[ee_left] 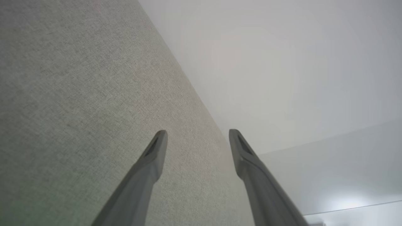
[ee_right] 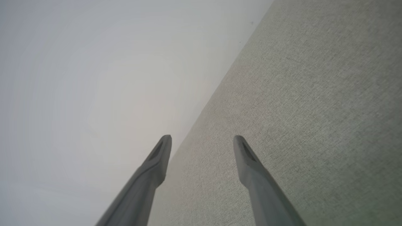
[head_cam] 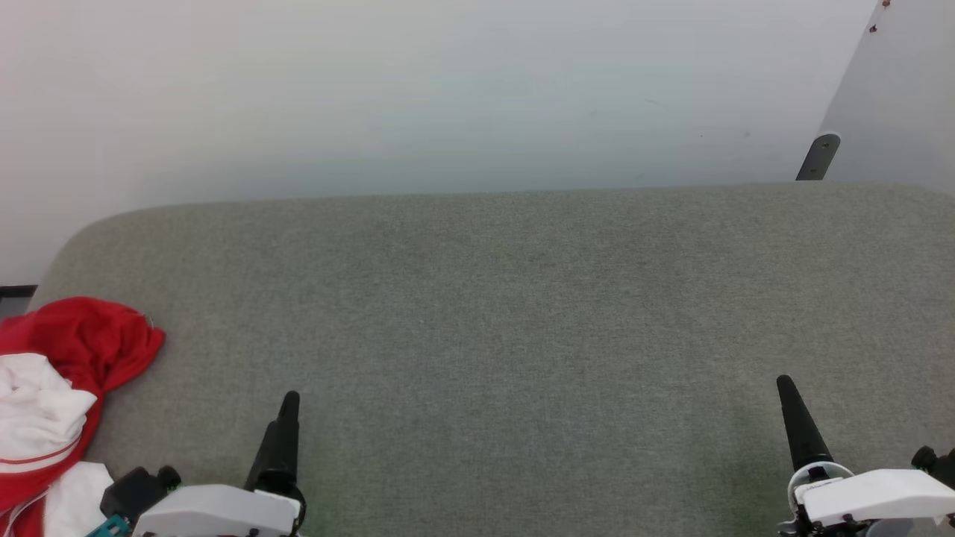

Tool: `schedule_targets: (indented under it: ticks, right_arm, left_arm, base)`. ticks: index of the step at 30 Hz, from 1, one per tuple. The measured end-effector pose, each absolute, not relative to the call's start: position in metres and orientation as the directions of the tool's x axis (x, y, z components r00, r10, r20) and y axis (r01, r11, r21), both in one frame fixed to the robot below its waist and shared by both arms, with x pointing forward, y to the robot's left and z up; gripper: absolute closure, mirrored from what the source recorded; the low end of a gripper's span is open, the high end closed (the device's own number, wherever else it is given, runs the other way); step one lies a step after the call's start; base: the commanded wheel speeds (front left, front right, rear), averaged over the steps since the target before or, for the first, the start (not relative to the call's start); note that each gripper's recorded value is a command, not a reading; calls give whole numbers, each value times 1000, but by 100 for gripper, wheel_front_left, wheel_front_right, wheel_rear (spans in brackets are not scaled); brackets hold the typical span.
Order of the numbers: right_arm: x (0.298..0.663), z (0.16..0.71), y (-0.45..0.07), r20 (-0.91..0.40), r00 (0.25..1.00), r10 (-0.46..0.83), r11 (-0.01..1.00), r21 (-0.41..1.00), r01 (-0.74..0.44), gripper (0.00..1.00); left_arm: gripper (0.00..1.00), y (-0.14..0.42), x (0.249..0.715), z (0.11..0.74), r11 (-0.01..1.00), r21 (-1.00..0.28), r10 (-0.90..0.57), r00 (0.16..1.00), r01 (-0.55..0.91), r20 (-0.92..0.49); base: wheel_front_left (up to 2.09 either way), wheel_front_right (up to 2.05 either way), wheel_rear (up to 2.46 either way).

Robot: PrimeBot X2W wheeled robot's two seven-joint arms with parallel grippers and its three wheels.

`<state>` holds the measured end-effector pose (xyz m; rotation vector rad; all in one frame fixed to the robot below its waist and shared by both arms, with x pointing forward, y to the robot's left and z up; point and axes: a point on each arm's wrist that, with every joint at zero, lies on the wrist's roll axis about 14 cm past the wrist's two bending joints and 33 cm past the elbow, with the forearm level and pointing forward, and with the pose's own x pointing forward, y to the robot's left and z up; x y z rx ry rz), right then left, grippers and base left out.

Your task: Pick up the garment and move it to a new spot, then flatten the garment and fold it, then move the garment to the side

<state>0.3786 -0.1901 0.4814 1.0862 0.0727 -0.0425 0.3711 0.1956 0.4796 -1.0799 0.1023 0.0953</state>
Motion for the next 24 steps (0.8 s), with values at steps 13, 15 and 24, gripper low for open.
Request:
schedule_targets:
  ticks: [13,15,24]
  right_arm:
    - [382,489,-186,-52,999,17,703,711,25,0]
    - [382,491,-186,-47,999,19,722,692,19,0]
    - [382,496,-182,-27,999,36,800,600,-12,0]
  left_arm:
    - [0,201,369,487,718,-688,52,993,-108,-102]
    - [0,203,369,489,742,-662,57,994,-106,-95]
    - [0,207,367,502,832,-550,65,997,-75,-37]
  base:
    - [0,0,0]
    - [0,0,0]
    - [0,0,0]
